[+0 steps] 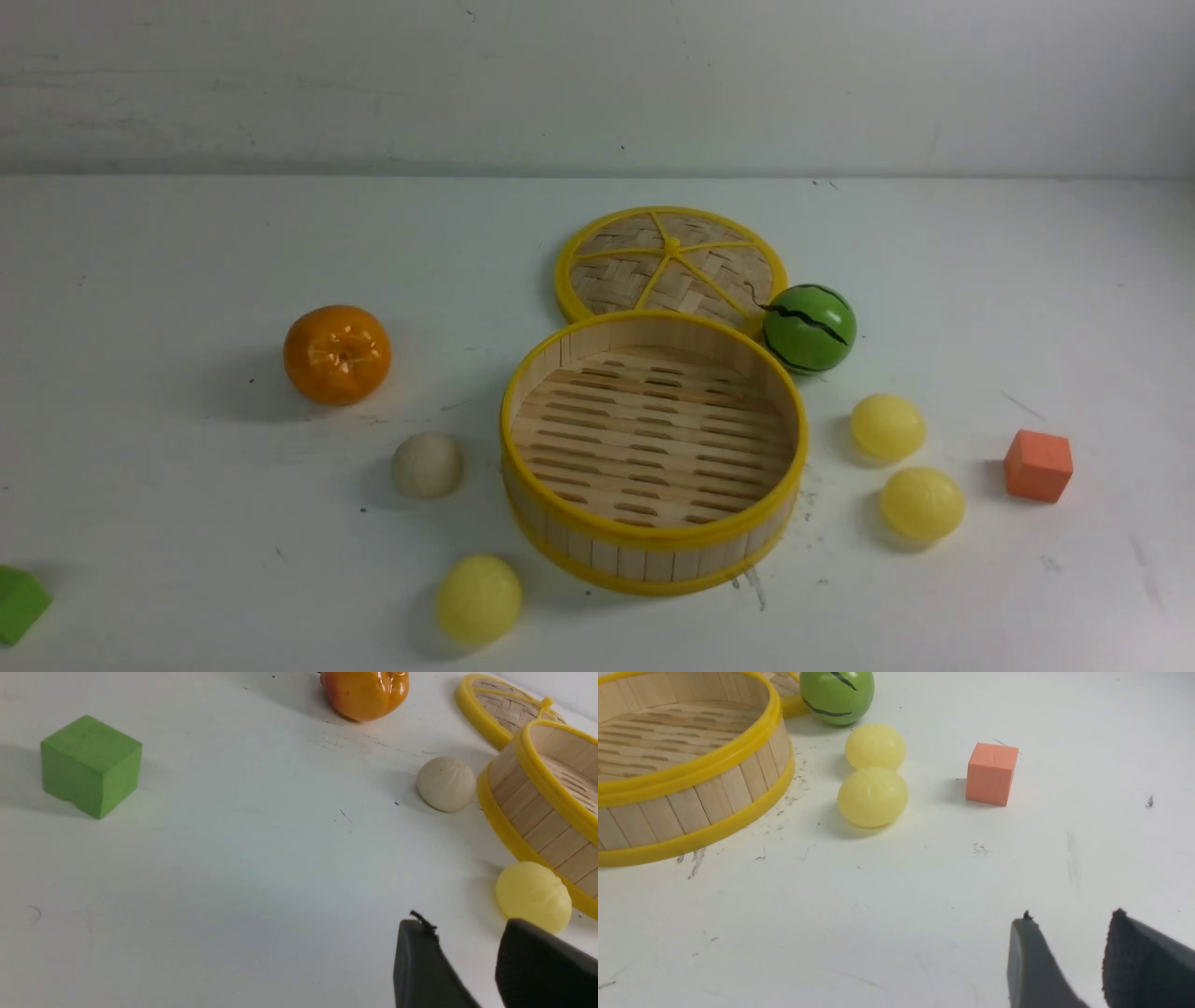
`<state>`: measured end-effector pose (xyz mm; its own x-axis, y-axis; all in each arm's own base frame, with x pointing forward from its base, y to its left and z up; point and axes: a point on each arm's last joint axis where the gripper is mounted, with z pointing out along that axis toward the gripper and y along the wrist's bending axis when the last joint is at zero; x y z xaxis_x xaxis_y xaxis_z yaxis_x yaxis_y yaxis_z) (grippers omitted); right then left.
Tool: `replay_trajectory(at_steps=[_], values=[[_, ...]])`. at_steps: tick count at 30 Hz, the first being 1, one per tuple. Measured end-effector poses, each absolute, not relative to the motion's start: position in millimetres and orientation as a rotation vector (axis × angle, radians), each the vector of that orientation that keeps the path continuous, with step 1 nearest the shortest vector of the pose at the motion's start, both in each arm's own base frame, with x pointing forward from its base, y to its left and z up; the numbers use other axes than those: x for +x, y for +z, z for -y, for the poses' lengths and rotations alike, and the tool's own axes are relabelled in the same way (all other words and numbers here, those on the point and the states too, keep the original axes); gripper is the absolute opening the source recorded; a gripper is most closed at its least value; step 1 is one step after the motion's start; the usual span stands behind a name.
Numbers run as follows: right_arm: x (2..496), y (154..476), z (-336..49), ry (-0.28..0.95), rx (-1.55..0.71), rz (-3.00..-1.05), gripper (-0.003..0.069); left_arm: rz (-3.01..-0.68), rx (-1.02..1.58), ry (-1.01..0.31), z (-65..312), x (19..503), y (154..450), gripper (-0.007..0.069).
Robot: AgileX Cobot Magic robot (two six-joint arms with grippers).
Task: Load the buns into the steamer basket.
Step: Use the left arm to grab a steamed stuffed bun
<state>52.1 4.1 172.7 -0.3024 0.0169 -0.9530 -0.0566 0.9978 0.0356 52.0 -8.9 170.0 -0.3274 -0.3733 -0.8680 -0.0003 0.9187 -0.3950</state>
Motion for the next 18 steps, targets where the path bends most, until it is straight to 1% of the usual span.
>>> replay_trajectory(at_steps=[4,5,7,10,11,12,15,18], values=[[52.1,172.7,-4.1,0.072,-0.029,-1.877,0.0239,-1.862,-0.278,-0.392,8.9,52.4,171.1,0.0238],[52.1,172.7,-4.1,0.072,-0.029,-1.877,0.0239,-1.836,-0.300,-0.420,9.3,53.0,173.3,0.0238],[52.1,172.7,-4.1,0.072,-0.029,-1.877,0.0239,-1.776,-0.391,-0.529,10.7,53.9,177.9,0.0238],[52.1,172.7,-4.1,0.072,-0.029,-1.877,0.0239,-1.661,-0.602,-0.769,12.7,54.9,185.2,0.0238],[52.1,172.7,-4.1,0.072,-0.029,-1.877,0.0239,-1.660,-0.606,-0.772,12.7,54.9,185.2,0.0238],[52.1,172.7,-4.1,0.072,-0.029,-1.877,0.0239,-1.602,-0.663,-0.838,12.2,55.4,189.0,0.0238],[52.1,172.7,-4.1,0.072,-0.029,-1.877,0.0239,-1.498,-0.692,-0.868,8.7,56.3,196.5,0.0237],[52.1,172.7,-4.1,0.072,-0.029,-1.877,0.0239,-1.491,-0.698,-0.899,9.8,55.1,203.6,0.0205]])
